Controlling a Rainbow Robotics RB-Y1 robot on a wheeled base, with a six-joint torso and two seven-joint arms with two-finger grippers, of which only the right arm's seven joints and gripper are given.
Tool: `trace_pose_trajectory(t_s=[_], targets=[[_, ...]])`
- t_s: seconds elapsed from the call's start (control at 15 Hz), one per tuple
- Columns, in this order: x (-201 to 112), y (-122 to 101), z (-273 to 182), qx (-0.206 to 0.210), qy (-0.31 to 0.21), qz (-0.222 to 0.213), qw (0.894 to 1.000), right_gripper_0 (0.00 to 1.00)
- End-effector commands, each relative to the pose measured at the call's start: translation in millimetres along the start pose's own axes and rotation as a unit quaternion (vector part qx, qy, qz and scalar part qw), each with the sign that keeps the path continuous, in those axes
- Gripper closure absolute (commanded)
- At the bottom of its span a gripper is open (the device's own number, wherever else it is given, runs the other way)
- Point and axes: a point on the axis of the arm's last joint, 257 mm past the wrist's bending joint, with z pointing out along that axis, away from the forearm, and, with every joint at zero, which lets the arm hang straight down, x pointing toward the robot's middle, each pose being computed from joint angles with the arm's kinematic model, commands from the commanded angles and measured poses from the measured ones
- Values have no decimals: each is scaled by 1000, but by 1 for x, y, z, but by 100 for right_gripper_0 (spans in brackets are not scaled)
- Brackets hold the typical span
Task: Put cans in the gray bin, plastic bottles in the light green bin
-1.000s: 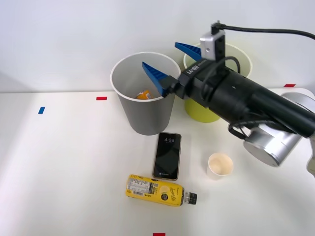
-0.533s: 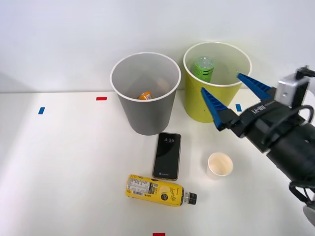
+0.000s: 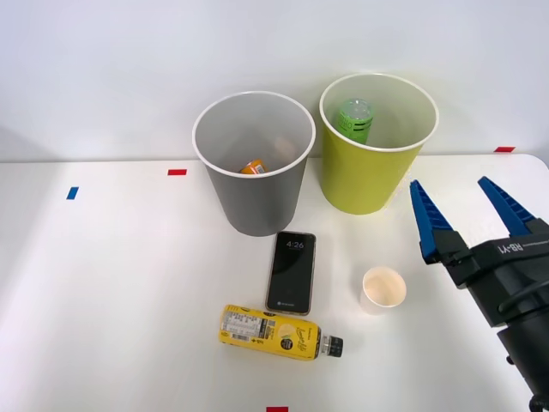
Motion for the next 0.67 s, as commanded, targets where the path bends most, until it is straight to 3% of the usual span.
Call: trace_pose_trajectory(t_s=[0.07, 0.53, 0.67], targets=[[7, -6, -17, 17, 1, 7, 1000, 0], [42, -27, -55, 45, -27, 5, 999, 0], [47, -33, -64, 77, -29, 20, 996, 0]])
